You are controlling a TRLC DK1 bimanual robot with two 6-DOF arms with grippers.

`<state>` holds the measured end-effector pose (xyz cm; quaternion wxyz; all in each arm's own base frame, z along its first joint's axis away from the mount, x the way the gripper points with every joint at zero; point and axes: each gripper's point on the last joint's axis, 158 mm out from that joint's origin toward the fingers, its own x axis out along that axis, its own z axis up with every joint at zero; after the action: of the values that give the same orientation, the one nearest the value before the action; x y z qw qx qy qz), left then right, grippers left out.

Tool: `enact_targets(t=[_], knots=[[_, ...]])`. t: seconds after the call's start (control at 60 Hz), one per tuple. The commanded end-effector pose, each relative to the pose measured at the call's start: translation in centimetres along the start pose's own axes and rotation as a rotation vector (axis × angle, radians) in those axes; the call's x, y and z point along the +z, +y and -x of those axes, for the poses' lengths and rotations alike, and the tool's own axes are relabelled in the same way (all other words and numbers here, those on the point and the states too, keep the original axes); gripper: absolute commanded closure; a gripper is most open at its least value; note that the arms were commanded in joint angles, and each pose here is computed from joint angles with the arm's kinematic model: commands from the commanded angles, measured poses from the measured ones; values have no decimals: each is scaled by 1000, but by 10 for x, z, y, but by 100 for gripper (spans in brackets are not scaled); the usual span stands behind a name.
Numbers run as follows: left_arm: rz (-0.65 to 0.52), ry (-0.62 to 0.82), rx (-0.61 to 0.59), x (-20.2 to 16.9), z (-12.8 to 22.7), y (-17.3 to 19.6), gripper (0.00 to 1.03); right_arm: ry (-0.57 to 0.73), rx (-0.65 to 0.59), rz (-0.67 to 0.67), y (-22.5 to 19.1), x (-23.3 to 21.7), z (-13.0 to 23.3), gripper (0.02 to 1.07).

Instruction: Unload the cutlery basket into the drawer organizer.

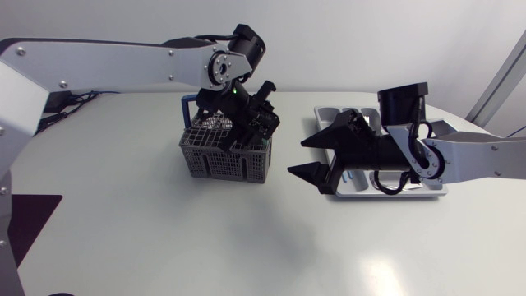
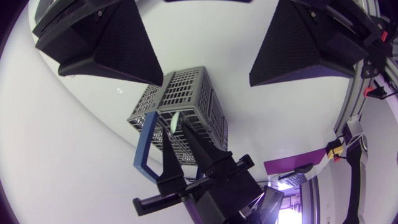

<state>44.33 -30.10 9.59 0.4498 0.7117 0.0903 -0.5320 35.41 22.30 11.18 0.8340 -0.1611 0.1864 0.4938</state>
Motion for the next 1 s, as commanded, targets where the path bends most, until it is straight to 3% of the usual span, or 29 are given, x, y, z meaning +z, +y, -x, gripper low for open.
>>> enact_targets(t=[0.0, 0.15, 0.317, 0.983], knots=[[-44, -6, -16, 0, -10, -1, 70, 30, 18, -45, 8, -17, -6, 7], [-55, -8, -21, 1, -14, -2, 70, 34, 22, -45, 10, -20, -7, 7], [-52, -10, -16, 2, -18, 2, 86, 35, 29, -42, 15, -22, -7, 7], [-26, -1, 5, -4, -4, 9, 91, 45, 50, -29, 25, -28, -11, 7]])
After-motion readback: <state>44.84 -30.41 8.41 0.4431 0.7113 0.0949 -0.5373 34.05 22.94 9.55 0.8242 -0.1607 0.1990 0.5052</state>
